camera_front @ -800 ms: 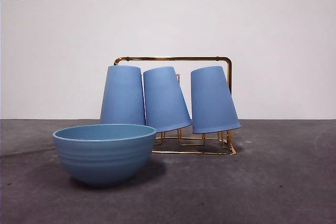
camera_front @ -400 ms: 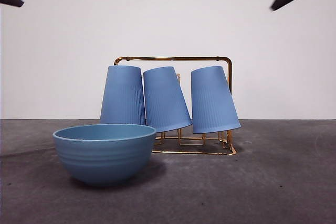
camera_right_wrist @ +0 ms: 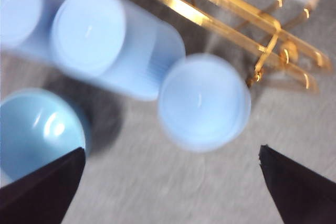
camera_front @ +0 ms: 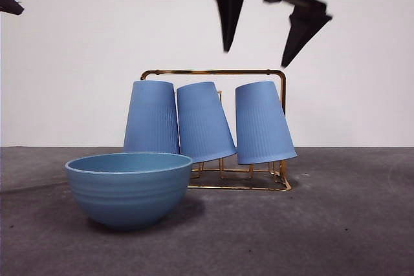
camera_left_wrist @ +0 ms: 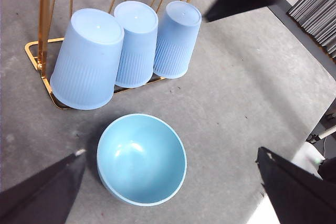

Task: Right arm lift cup from the cupboard, then place it on the right of the bowl

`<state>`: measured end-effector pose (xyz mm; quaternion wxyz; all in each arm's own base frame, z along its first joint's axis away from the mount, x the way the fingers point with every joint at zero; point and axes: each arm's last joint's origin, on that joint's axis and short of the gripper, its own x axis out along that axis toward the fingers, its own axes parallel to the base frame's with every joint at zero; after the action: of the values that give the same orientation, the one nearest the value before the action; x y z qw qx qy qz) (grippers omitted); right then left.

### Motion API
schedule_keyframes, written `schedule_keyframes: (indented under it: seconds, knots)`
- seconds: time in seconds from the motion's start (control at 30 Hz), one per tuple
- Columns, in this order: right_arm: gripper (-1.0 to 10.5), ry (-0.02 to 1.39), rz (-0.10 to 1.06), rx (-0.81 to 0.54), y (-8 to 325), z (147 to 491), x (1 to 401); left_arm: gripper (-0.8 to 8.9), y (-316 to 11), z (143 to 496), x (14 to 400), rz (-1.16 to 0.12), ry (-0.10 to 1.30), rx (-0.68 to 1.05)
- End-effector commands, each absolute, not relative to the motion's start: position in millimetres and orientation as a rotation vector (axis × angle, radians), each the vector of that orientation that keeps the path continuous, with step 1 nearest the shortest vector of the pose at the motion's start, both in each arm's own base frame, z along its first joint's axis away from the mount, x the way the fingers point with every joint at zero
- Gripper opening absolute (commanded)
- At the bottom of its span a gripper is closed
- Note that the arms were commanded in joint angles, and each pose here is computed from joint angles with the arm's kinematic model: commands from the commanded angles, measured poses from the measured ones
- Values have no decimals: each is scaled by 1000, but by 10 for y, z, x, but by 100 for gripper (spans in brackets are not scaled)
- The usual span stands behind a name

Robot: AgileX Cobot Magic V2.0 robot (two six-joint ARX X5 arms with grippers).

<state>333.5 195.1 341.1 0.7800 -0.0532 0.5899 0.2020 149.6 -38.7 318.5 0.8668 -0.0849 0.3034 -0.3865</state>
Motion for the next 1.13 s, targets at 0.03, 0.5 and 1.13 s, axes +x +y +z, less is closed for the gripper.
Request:
schedule_keyframes:
  seconds: [0.03, 0.5, 1.13]
  knots:
    - [545, 1348, 369, -139, 2009, 3296, 3404, 528, -391, 3237, 1507, -813, 616, -160]
    - [460, 1387, 303, -208, 2095, 2967, 3589, 528, -410, 3236, 1501, -826, 619, -157]
    - [253, 1299, 328, -159, 2000, 3388, 3407, 528, -411, 3234, 1506, -826, 621, -157]
